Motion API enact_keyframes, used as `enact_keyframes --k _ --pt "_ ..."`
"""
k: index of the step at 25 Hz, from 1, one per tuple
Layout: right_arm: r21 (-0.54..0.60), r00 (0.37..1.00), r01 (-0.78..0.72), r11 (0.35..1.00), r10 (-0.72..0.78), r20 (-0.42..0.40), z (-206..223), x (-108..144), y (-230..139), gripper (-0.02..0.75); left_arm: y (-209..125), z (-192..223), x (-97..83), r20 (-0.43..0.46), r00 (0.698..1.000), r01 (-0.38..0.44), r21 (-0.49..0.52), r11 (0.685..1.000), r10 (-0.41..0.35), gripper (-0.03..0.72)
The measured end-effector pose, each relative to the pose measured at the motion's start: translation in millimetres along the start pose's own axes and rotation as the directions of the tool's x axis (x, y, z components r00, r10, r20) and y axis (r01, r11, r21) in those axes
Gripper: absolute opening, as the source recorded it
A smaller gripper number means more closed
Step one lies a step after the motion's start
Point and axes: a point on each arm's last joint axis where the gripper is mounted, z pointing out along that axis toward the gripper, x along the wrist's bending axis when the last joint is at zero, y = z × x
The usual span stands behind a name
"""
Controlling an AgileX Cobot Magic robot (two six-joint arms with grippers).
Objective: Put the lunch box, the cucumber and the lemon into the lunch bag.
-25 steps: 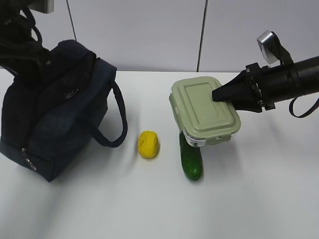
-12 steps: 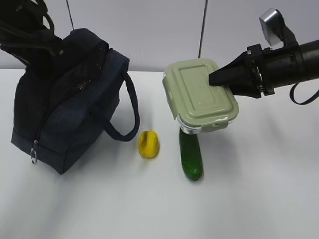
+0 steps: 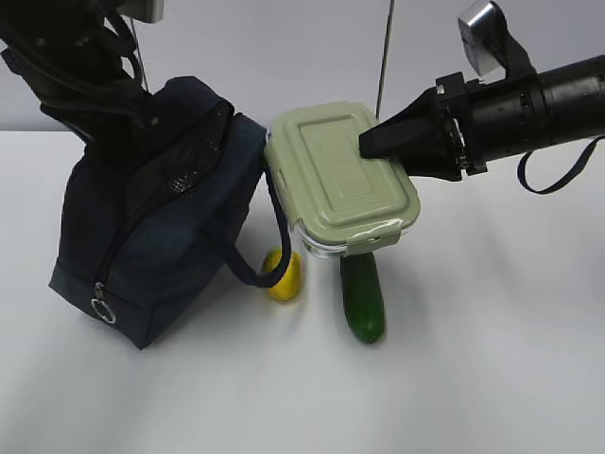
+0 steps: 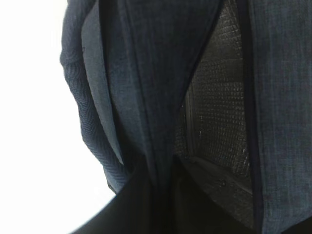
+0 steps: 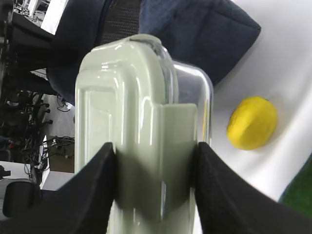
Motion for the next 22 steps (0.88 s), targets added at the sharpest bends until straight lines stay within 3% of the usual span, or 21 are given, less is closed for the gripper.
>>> enact_keyframes --k 16,22 --pt "-0.048 0.998 -0.029 0.998 0.026 -0.058 7 9 4 0.355 7 16 -33.5 0.031 0.998 -0.059 0.007 0.998 0.059 0.01" --pt "-0.062 0.997 -0.033 0.998 0.029 -0.067 7 10 6 0.355 11 10 -37.7 0.06 0.998 -0.036 -0.014 0.999 0.037 0.009"
